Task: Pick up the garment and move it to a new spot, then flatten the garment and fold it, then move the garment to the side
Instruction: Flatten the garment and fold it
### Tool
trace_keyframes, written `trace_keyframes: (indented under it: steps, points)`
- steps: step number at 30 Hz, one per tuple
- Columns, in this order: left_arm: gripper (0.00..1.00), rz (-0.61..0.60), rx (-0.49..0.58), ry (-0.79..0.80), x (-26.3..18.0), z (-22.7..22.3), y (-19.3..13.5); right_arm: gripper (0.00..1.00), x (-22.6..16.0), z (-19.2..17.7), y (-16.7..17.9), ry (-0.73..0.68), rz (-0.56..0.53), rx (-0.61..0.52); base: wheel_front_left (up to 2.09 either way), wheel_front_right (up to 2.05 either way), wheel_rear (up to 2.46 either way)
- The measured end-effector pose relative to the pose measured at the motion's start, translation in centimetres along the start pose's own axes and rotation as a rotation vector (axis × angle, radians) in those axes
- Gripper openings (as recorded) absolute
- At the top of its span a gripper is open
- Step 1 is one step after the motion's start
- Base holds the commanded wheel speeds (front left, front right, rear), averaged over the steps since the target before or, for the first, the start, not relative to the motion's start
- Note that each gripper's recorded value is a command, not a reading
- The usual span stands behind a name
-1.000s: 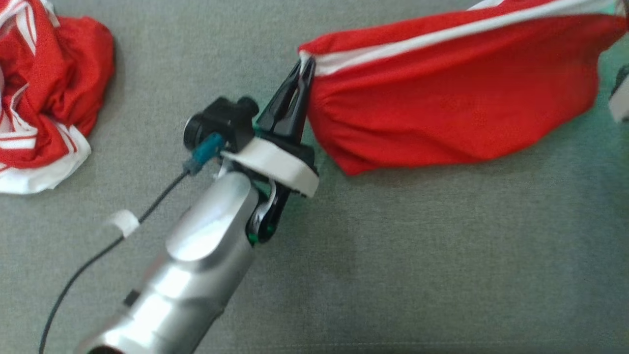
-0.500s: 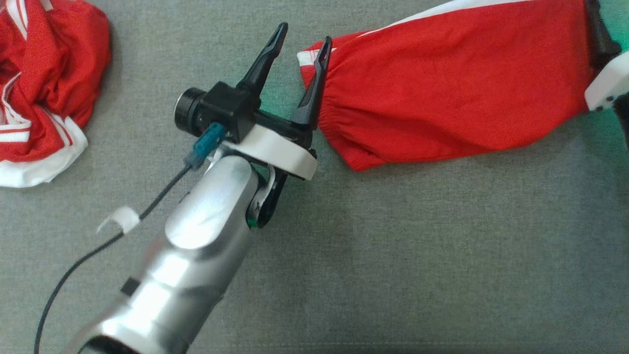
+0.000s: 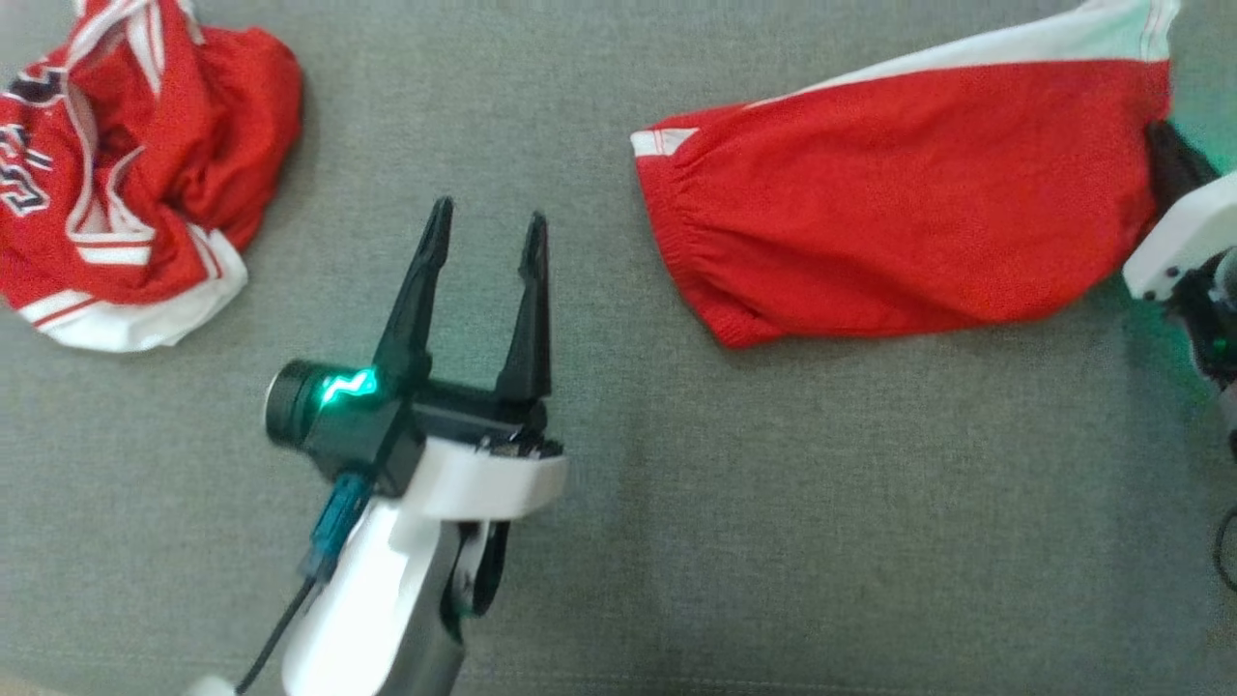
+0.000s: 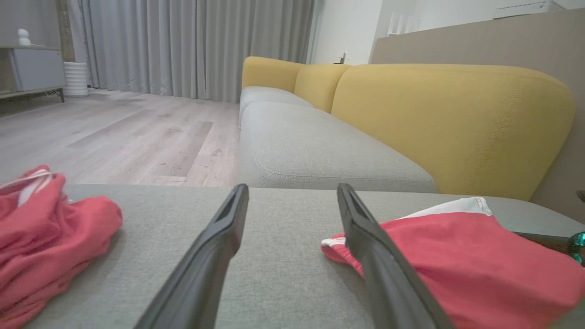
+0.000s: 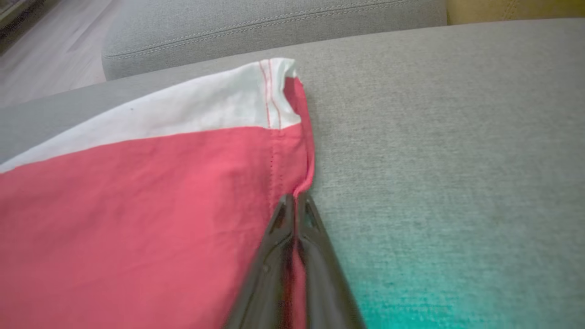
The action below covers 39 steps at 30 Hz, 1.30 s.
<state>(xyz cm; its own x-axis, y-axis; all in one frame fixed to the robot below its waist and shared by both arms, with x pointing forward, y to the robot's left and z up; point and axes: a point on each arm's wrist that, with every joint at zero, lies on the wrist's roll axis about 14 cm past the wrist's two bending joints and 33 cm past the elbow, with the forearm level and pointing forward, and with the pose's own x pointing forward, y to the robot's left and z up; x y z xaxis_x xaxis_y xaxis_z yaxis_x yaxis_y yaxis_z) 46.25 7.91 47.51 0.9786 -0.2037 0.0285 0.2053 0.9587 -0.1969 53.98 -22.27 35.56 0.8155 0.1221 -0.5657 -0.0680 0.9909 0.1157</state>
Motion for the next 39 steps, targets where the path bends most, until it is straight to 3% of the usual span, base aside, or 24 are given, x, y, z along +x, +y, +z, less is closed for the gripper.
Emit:
trace_keyframes:
  steps: [7,14,19,26,27,28,32,39]
  points:
    - [1.0,0.062,0.022,-0.039,-2.6,2.0,1.3,0.0,-2.5,-0.2,0.4,-0.01,0.011,-0.008,0.0,0.0,0.0]
    - [1.0,0.039,0.025,-0.067,-3.6,3.1,0.3,0.0,-6.5,1.0,-4.3,-0.066,-0.09,-0.006,0.0,0.0,0.0]
    - [1.0,-0.004,0.022,-0.075,-3.5,3.4,-0.9,0.0,-10.1,-0.4,-9.3,-0.049,-0.202,-0.005,0.0,0.0,0.0]
    - [1.0,-0.019,0.019,-0.073,-3.4,3.3,-1.2,0.0,-10.4,-0.3,-9.9,-0.059,-0.213,0.006,0.0,0.0,0.0]
    - [1.0,-0.02,0.018,-0.073,-3.4,3.3,-1.2,0.35,-10.4,-0.5,-10.0,-0.053,-0.217,0.006,0.0,0.0,0.0]
    - [1.0,-0.019,0.019,-0.073,-3.5,3.3,-1.1,1.0,-10.4,-0.7,-10.0,-0.047,-0.221,0.005,0.0,0.0,0.0]
    - [1.0,-0.073,0.014,-0.022,-3.9,1.7,-2.2,1.0,-9.9,-0.6,-9.5,-0.089,-0.218,-0.037,0.0,0.0,0.0]
    - [1.0,-0.287,-0.076,0.124,-2.9,-2.5,-7.6,1.0,-9.1,1.8,-6.7,-0.208,-0.156,-0.071,0.0,0.0,0.0]
